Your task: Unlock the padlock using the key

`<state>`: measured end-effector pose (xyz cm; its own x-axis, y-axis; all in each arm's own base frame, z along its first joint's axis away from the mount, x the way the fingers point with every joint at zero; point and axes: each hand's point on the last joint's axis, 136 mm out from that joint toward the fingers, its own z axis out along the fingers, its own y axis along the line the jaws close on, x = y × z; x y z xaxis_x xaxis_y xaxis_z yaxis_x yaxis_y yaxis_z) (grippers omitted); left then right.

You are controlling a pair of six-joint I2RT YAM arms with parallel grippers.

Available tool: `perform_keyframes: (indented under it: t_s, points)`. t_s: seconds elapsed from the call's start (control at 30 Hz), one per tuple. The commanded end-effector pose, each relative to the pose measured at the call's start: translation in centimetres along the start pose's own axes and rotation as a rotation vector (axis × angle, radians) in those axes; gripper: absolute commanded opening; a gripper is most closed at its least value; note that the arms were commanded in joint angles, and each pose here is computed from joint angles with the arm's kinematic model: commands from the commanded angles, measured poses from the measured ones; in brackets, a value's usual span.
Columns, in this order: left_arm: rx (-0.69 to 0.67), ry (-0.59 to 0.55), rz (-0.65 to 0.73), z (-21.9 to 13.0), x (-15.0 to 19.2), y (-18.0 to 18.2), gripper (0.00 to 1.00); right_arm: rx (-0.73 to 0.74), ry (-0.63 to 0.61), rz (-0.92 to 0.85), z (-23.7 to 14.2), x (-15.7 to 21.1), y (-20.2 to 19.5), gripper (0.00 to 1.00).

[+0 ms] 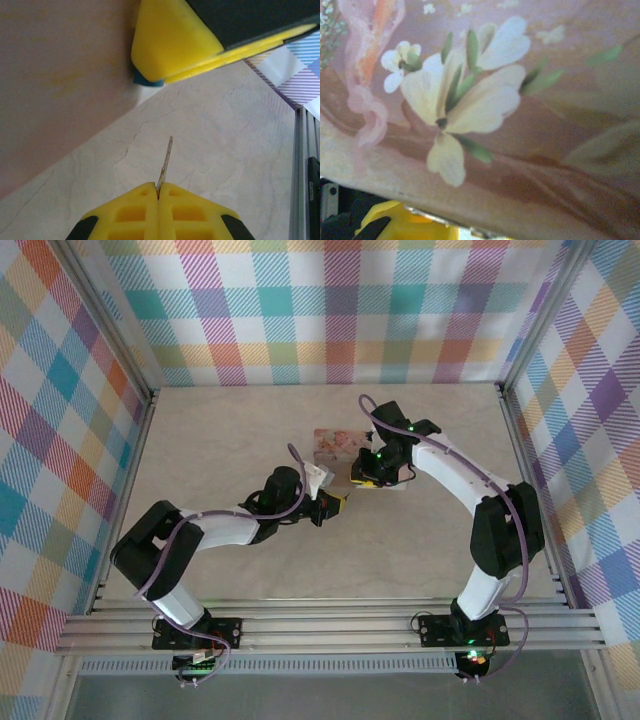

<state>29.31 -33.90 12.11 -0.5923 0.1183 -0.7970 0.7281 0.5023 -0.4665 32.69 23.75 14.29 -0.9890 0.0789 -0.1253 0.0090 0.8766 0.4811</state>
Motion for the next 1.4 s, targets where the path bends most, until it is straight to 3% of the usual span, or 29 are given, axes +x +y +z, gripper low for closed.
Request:
perform_keyframes:
  t_s: [0.0,0.67,1.37]
  points:
    - [0.078,-0.08,0.024,0.7,-2.7,-1.6,0.0,-0.105,-0.018,-0.016,-1.6,-0.9,2.4,0.0]
    - [0.228,-0.119,-0.121,0.9,-2.7,-1.0,0.0,-0.222,-0.055,-0.004,-3.0,-0.6,1.9,0.0]
    - [0.218,-0.153,-0.148,1.3,-3.5,-0.5,0.0,-0.283,-0.037,-0.001,-3.7,-0.3,2.4,0.0]
